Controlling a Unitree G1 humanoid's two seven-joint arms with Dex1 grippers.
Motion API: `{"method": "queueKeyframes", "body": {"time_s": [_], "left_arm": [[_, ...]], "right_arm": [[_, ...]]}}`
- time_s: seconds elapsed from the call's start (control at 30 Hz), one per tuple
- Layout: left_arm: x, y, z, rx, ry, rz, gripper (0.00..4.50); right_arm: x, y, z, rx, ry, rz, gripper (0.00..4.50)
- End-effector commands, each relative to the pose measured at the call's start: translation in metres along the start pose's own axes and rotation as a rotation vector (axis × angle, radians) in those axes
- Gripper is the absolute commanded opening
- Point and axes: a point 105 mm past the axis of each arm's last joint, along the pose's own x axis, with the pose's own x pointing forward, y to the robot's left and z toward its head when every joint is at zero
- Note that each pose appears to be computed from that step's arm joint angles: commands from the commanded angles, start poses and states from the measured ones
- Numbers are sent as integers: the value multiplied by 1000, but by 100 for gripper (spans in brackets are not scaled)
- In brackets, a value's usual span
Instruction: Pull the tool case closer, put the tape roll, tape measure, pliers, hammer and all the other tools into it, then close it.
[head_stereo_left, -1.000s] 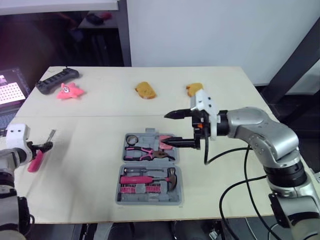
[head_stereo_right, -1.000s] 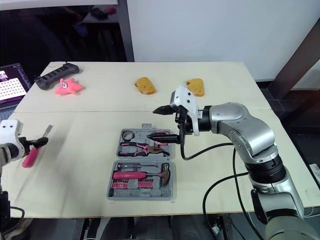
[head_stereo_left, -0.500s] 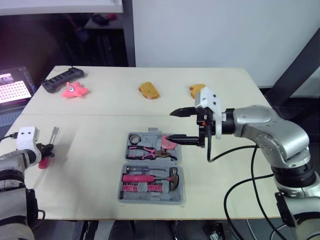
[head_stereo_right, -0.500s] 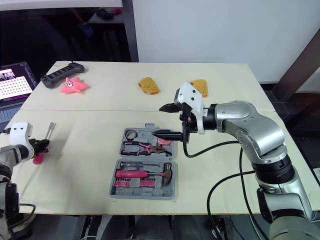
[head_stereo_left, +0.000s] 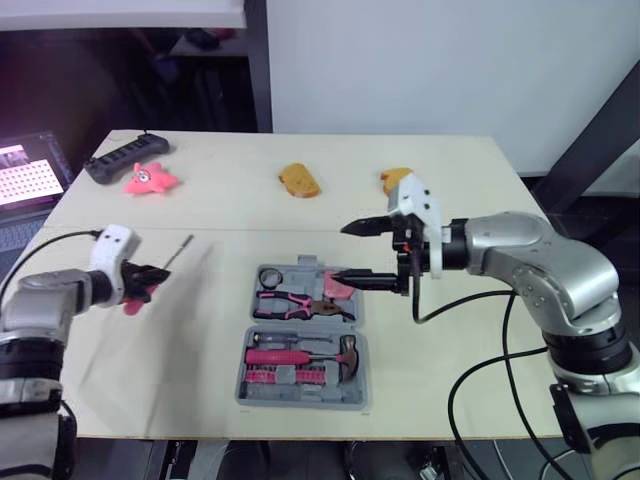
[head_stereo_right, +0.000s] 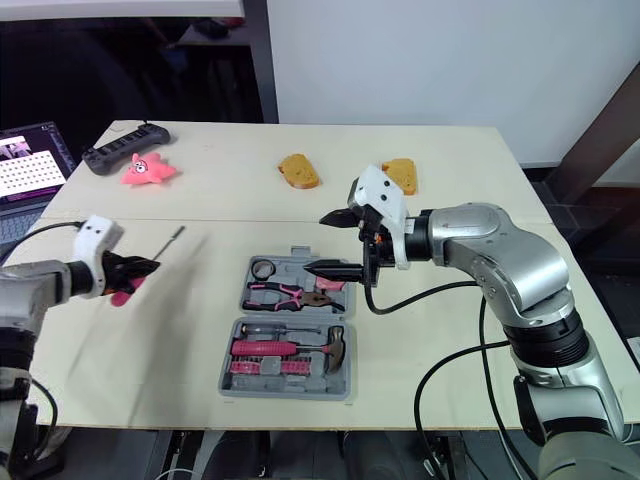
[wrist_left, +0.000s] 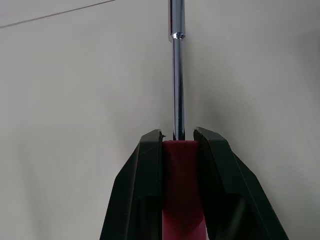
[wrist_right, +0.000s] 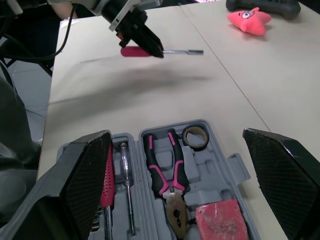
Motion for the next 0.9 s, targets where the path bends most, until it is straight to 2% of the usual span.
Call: {"method": "queueKeyframes", "body": {"time_s": [0.03, 0.2, 0.3, 0.57, 0.63, 0.7, 0.77, 0.9], "left_arm": [[-1, -16, 12, 45, 12, -19, 44], [16, -51, 2, -10, 73, -76, 44], [15, -64, -18, -66, 171, -104, 44], [12, -67, -37, -163, 215, -43, 44], [12, -67, -38, -150, 208, -33, 145], [11, -68, -39, -132, 211, -29, 214], [10, -69, -38, -119, 209, -35, 306], [11, -71, -35, -103, 204, -30, 306]], "right_arm": [[-1, 5, 9, -43, -17, 4, 450], [0, 7, 4, -36, -14, -20, 450], [0, 5, 4, -29, -35, -56, 450], [3, 3, 4, -23, -58, -85, 450], [4, 2, 3, -23, -62, -87, 450], [5, 1, 3, -29, -64, -92, 450], [6, 0, 2, -31, -62, -92, 450], [9, 0, 0, -36, -57, -88, 450]]}}
